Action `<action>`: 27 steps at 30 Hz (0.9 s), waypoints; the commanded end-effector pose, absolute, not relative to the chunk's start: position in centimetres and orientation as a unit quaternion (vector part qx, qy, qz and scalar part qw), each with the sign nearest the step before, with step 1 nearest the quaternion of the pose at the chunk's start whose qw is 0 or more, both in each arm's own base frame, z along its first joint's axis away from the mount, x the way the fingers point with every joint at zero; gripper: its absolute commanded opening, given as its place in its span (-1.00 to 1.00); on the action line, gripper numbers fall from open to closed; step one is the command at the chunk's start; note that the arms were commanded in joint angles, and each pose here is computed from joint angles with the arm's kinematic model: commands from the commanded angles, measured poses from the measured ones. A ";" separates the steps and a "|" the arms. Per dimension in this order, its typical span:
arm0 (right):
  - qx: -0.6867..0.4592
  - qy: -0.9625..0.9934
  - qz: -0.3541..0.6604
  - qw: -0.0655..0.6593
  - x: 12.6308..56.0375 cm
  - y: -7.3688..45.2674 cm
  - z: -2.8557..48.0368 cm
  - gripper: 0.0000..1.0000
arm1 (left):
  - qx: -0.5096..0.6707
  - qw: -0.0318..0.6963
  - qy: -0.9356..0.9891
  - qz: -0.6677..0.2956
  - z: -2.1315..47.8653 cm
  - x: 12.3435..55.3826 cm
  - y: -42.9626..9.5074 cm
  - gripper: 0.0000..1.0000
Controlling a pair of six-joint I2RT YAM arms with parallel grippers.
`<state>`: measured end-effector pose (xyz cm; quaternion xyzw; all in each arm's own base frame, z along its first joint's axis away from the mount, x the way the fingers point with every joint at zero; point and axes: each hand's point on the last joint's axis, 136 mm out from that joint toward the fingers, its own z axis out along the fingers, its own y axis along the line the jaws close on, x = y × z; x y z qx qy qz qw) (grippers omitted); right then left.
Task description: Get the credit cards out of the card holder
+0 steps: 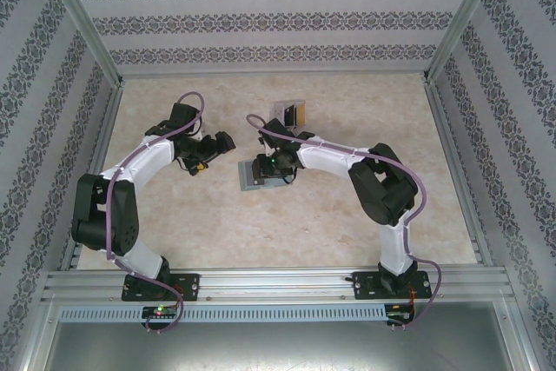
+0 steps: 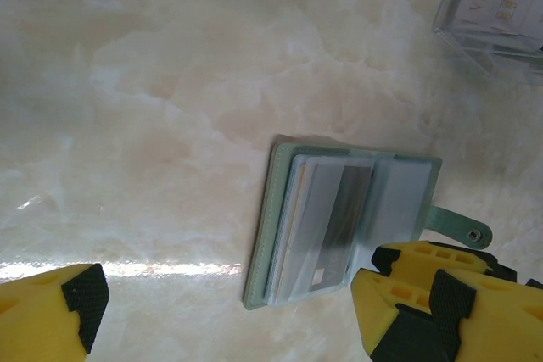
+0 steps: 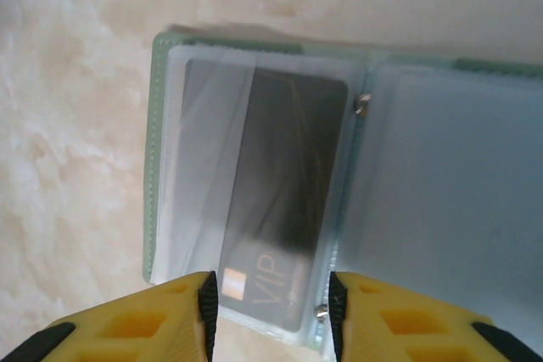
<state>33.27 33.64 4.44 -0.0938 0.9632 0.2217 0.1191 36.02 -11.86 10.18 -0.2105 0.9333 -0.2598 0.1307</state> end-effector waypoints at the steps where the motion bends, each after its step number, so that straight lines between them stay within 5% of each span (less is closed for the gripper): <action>1: -0.111 0.971 0.155 0.142 33.7 32.0 4.5 -0.12 | -0.227 0.129 0.929 -0.263 9.8 36.2 -11.6 0.98; 13: -0.150 0.974 0.095 0.140 33.2 31.7 3.2 0.31 | -0.232 0.122 0.930 -0.256 9.5 36.2 -11.4 0.99; 19: -0.149 0.978 0.064 0.132 33.3 30.9 2.0 0.34 | -0.235 0.117 0.926 -0.272 9.2 36.3 -12.0 0.99; 27: -0.147 0.981 0.042 0.119 33.1 30.2 0.4 0.19 | -0.218 0.104 0.922 -0.303 8.9 36.4 -13.6 0.56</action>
